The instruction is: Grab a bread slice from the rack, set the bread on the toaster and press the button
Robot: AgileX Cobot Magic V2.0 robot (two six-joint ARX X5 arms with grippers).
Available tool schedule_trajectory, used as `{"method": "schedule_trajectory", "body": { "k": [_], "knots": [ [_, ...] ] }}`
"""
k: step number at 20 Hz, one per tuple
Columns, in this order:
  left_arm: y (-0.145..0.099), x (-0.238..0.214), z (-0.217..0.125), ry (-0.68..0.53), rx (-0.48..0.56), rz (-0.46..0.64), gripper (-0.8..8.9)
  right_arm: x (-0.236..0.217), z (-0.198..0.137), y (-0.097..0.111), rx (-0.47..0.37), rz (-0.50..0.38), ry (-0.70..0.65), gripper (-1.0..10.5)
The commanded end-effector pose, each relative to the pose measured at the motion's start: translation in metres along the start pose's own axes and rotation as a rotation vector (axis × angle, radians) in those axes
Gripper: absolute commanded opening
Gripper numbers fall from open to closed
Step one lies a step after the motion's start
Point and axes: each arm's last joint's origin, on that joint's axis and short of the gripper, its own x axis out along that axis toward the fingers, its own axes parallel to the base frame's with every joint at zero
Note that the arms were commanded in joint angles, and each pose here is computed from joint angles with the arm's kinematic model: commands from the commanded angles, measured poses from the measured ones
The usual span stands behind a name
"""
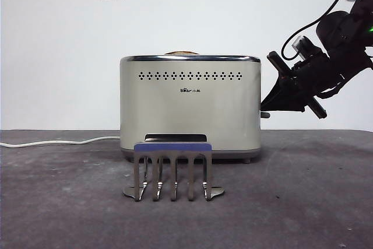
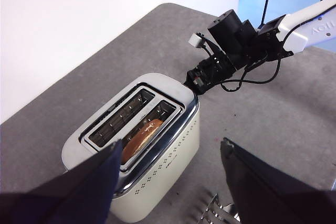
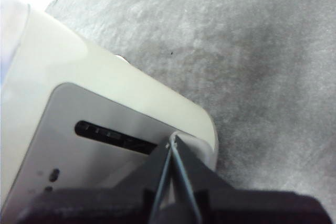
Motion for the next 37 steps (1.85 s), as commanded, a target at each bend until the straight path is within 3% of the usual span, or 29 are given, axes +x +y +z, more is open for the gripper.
{"method": "schedule_trajectory", "body": {
  "k": [1, 8, 11, 17, 20, 24, 32, 34, 37],
  "knots": [
    [-0.001, 0.001, 0.0, -0.002, -0.006, -0.004, 3.19, 0.01, -0.02, -0.013, 0.056, -0.039, 0.079, -0.1],
    [0.0, 0.001, 0.0, -0.002, -0.006, -0.003, 3.19, 0.009, -0.019, -0.013, 0.051, -0.036, 0.07, -0.1],
    [-0.001, 0.001, 0.0, 0.001, -0.006, -0.003, 3.19, -0.001, -0.006, -0.002, 0.023, -0.018, 0.013, -0.1],
    [-0.001, 0.001, 0.0, 0.002, -0.006, -0.004, 3.14, -0.071, 0.037, 0.062, -0.128, 0.012, -0.183, -0.1],
    [-0.001, 0.001, 0.0, 0.004, -0.007, -0.004, 3.14, -0.116, 0.041, 0.101, -0.178, 0.016, -0.204, -0.1],
    [-0.001, 0.001, -0.003, 0.034, -0.014, -0.013, 3.14, -0.176, 0.016, 0.153, -0.255, -0.002, -0.117, -0.1],
    [-0.002, 0.001, -0.006, 0.065, -0.042, -0.019, 3.07, -0.226, -0.032, 0.195, -0.296, 0.006, 0.046, -0.1],
    [-0.002, 0.001, -0.007, 0.076, -0.044, -0.022, 2.26, -0.234, -0.04, 0.2, -0.29, 0.005, 0.075, -0.1],
    [-0.003, 0.0, -0.009, 0.089, -0.046, -0.025, -0.16, -0.243, -0.05, 0.205, -0.273, 0.002, 0.101, -0.1]
  ]
}}
